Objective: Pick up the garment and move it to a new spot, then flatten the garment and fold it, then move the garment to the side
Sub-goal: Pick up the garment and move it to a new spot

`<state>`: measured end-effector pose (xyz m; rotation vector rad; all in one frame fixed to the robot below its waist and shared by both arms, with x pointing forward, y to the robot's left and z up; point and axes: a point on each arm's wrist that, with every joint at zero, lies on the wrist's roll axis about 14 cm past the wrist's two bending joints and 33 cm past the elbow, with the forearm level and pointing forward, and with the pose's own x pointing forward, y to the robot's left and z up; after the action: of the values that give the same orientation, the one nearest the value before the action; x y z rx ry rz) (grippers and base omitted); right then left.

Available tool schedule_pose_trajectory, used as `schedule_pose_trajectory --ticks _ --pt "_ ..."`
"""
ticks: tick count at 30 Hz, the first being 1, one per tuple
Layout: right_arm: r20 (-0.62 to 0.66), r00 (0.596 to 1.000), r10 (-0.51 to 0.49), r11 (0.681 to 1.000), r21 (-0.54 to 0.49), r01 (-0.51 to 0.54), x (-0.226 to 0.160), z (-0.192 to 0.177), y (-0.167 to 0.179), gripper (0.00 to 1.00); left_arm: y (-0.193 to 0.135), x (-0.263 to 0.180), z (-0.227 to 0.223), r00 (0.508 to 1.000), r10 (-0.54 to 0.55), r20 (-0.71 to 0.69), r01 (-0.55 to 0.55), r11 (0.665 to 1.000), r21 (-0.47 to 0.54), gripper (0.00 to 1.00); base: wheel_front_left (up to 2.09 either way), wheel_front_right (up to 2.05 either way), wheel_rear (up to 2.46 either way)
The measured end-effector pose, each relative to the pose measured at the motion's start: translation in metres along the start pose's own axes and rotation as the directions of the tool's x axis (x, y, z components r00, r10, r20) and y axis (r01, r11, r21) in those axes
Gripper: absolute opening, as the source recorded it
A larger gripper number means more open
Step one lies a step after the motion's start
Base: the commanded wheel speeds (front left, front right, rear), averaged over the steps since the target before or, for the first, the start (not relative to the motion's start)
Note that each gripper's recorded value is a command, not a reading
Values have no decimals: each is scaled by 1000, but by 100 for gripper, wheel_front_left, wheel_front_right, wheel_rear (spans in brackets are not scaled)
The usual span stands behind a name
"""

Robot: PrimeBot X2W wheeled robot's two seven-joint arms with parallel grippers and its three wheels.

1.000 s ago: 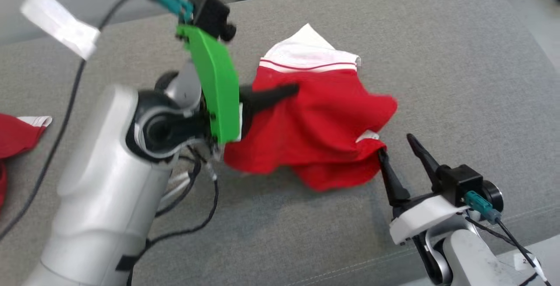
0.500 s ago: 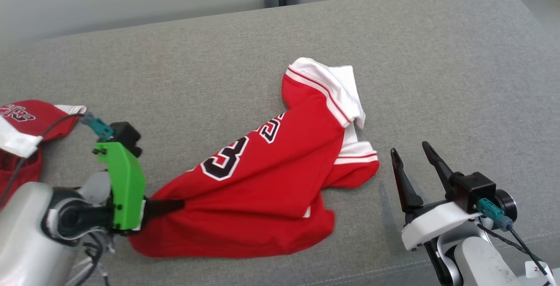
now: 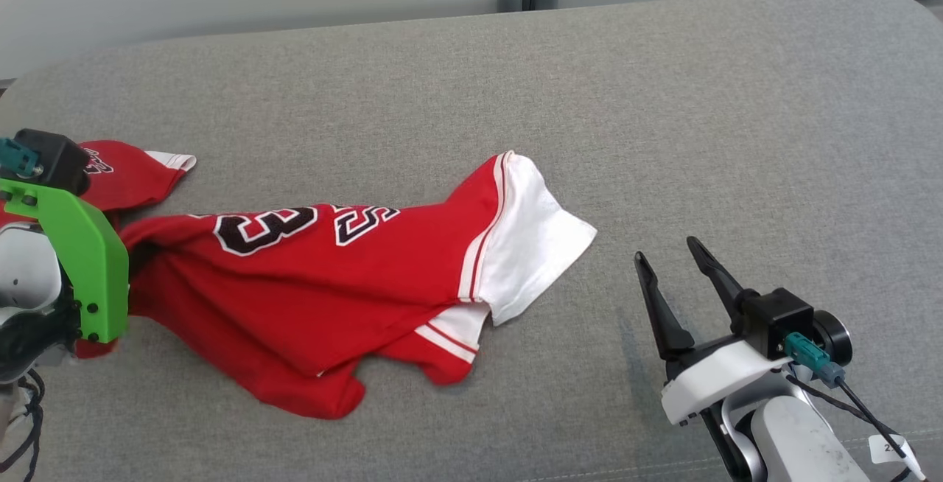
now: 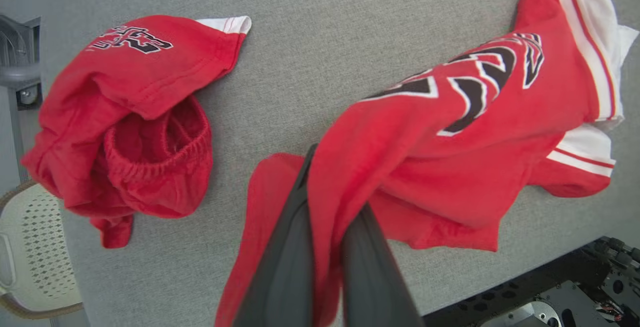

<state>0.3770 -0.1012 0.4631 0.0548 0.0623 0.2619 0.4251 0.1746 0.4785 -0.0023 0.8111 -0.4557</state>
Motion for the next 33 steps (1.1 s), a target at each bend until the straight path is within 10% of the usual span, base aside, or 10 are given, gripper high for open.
schedule_pose_trajectory --ticks 19,33 --pt "-90 995 45 997 -52 -50 15 -25 -5 100 11 -21 41 934 74 350 -39 994 -104 100 0 0 0" --pt "-216 971 102 988 -87 -124 39 -49 2 100 -30 -15 -48 925 90 370 29 953 -302 100 0 0 0"
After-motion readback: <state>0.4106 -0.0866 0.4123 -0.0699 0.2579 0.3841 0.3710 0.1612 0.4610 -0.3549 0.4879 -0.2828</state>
